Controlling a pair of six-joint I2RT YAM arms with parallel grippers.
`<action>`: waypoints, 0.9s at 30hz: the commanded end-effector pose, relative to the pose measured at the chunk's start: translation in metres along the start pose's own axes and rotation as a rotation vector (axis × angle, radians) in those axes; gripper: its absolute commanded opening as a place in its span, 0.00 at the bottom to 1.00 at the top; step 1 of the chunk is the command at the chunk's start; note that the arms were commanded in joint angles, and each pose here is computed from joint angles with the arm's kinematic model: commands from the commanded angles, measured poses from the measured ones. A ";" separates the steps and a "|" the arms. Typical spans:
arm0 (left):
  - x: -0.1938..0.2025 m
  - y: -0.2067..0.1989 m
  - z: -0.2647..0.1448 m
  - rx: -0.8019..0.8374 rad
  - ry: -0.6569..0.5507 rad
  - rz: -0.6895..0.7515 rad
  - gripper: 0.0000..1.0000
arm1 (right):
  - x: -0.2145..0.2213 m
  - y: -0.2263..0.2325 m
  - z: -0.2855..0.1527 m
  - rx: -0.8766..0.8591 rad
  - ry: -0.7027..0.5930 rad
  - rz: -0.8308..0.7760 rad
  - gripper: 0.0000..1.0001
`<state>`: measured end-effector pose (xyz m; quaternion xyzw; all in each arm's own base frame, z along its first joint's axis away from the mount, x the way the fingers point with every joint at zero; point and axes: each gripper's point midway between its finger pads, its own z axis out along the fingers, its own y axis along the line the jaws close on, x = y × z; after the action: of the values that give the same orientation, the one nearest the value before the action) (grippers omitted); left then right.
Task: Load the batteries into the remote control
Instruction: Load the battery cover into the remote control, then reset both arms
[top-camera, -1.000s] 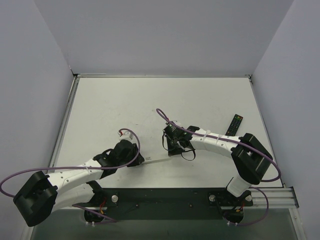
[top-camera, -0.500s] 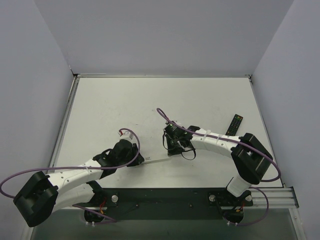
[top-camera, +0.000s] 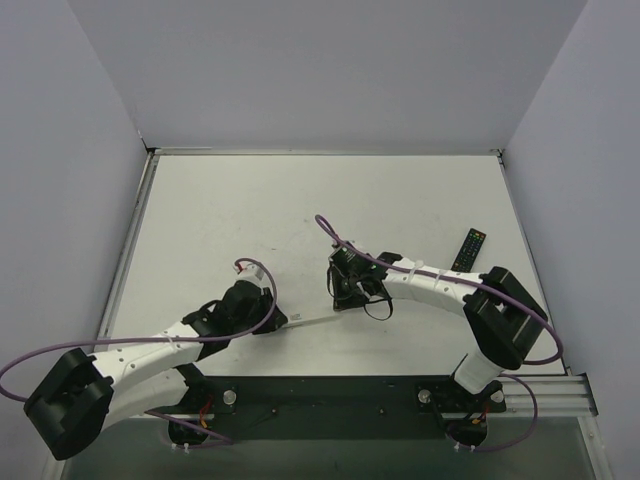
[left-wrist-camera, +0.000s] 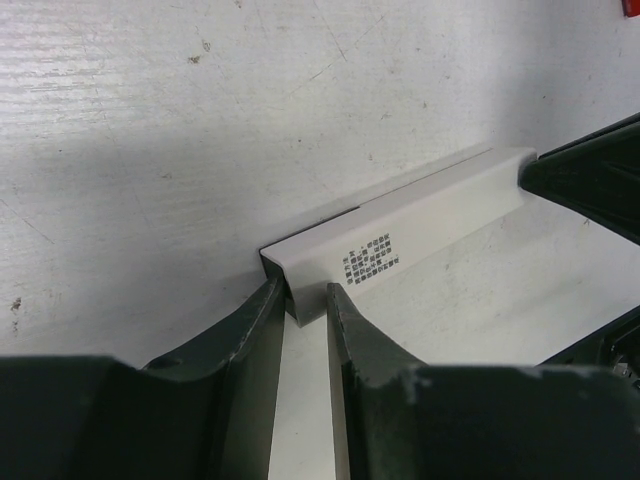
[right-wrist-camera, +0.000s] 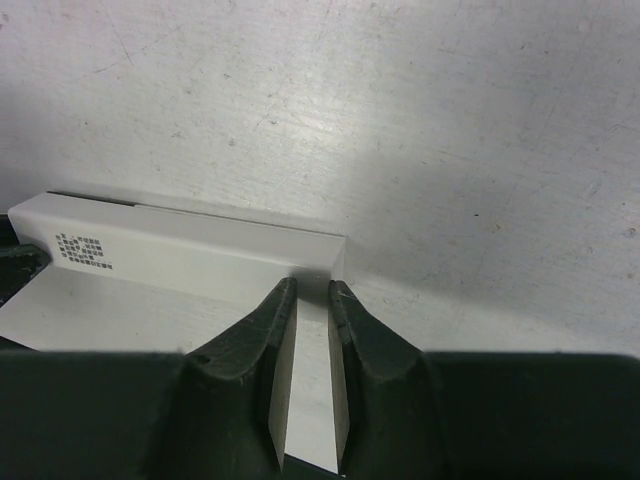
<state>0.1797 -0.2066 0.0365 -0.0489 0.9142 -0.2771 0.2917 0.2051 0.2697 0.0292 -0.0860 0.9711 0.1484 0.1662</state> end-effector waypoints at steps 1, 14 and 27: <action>-0.013 -0.031 -0.005 0.144 -0.043 -0.017 0.30 | -0.014 0.033 -0.014 -0.145 -0.077 -0.008 0.20; -0.047 0.007 -0.012 0.018 -0.137 -0.063 0.44 | -0.064 -0.063 -0.101 0.161 -0.424 0.003 0.62; -0.176 0.019 -0.169 -0.167 -0.752 -0.032 0.94 | -0.057 -0.198 -0.285 0.578 -1.028 0.254 0.99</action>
<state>0.2351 -0.1203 0.1659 -0.1550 0.8181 -0.2440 0.4971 0.2390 0.0644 0.2376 0.1130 0.8137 0.0250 0.5697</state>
